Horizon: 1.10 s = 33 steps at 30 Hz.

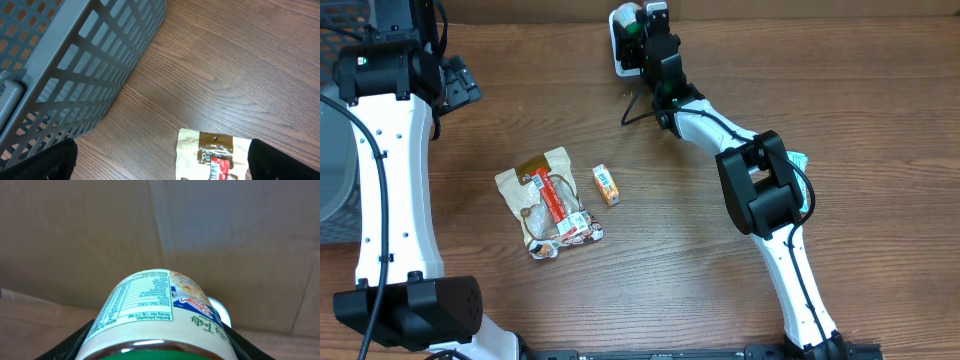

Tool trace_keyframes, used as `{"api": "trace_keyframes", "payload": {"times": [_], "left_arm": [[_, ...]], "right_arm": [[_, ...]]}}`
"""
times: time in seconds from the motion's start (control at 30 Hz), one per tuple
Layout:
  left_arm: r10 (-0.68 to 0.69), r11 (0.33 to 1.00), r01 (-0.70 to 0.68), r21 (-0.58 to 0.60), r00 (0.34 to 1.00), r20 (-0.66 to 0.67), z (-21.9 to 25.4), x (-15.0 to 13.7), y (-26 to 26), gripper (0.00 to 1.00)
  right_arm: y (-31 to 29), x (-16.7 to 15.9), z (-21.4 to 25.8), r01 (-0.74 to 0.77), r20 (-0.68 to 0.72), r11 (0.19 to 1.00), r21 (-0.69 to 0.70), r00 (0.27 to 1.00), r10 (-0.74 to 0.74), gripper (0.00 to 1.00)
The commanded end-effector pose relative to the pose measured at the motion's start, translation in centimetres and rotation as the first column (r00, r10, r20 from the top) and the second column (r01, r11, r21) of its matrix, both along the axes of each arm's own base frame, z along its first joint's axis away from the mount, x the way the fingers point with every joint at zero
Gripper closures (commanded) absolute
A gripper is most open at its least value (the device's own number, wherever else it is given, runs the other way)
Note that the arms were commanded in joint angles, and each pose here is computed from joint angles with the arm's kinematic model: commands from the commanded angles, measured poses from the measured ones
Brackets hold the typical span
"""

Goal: Scan the item barcode
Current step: 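Hold the jar label in front of the white scanner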

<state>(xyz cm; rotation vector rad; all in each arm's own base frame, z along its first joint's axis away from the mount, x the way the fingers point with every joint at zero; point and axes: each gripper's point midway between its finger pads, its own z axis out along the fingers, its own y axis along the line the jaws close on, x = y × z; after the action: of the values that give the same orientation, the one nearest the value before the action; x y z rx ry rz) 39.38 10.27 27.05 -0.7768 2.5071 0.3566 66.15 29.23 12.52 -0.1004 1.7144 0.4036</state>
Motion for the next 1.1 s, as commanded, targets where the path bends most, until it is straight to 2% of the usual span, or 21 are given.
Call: {"api": "trace_keyframes", "payload": {"times": [0.0, 0.17, 0.27, 0.33, 0.47, 0.6, 0.73, 0.8, 0.87, 0.97, 1.07], "left_arm": [[-0.008, 1.0, 0.008, 0.01, 0.999, 0.041, 1.6, -0.2, 0.0, 0.0], [-0.009, 1.0, 0.008, 0.009, 0.999, 0.041, 1.6, -0.2, 0.0, 0.0], [-0.009, 1.0, 0.008, 0.009, 0.999, 0.041, 1.6, -0.2, 0.0, 0.0], [-0.009, 1.0, 0.008, 0.009, 0.999, 0.041, 1.6, -0.2, 0.0, 0.0], [-0.009, 1.0, 0.008, 0.009, 0.999, 0.041, 1.6, -0.2, 0.0, 0.0], [-0.009, 1.0, 0.008, 0.009, 0.999, 0.041, 1.6, -0.2, 0.0, 0.0], [-0.009, 1.0, 0.008, 0.009, 0.999, 0.041, 1.6, -0.2, 0.0, 0.0], [-0.008, 1.0, 0.008, 0.01, 0.999, 0.041, 1.6, -0.2, 0.0, 0.0], [-0.009, 1.0, 0.008, 0.009, 0.999, 0.041, 1.6, -0.2, 0.0, 0.0], [-0.009, 1.0, 0.008, 0.009, 0.999, 0.041, 1.6, -0.2, 0.0, 0.0], [-0.009, 1.0, 0.008, 0.009, 0.999, 0.041, 1.6, -0.2, 0.0, 0.0]], "right_arm": [[-0.4, 0.5, 1.9, 0.015, 0.047, 1.0, 0.024, 0.999, -0.016, 0.96], [-0.4, 0.5, 3.6, 0.014, 0.069, 0.999, 0.034, 0.997, -0.017, 0.96], [-0.6, 0.0, 8.5, 0.011, 0.131, 0.998, 0.064, 0.991, -0.02, 0.96], [-1.0, -0.8, 13.4, 0.007, 0.192, 0.996, 0.094, 0.981, -0.025, 0.96], [-1.9, -2.6, 19.7, 0.004, 0.215, 0.994, 0.105, 0.976, -0.026, 0.96], [-3.3, -5.7, 22.9, 0.014, 0.086, 0.999, 0.044, 0.996, -0.017, 0.96], [-5.7, -9.7, 21.7, 0.032, -0.154, 0.999, -0.024, 0.987, -0.035, 0.96], [-7.4, -11.7, 19.7, 0.073, -0.314, 0.997, -0.01, 0.947, -0.073, 0.96], [-9.3, -13.9, 16.9, 0.13, -0.473, 0.991, -0.02, 0.872, -0.124, 0.96], [-12.7, -17.6, 11.8, 0.182, -0.68, 0.976, -0.122, 0.701, -0.216, 0.96], [-15.4, -21.1, 7.4, 0.168, -0.795, 0.957, -0.235, 0.533, -0.289, 0.96]]}}
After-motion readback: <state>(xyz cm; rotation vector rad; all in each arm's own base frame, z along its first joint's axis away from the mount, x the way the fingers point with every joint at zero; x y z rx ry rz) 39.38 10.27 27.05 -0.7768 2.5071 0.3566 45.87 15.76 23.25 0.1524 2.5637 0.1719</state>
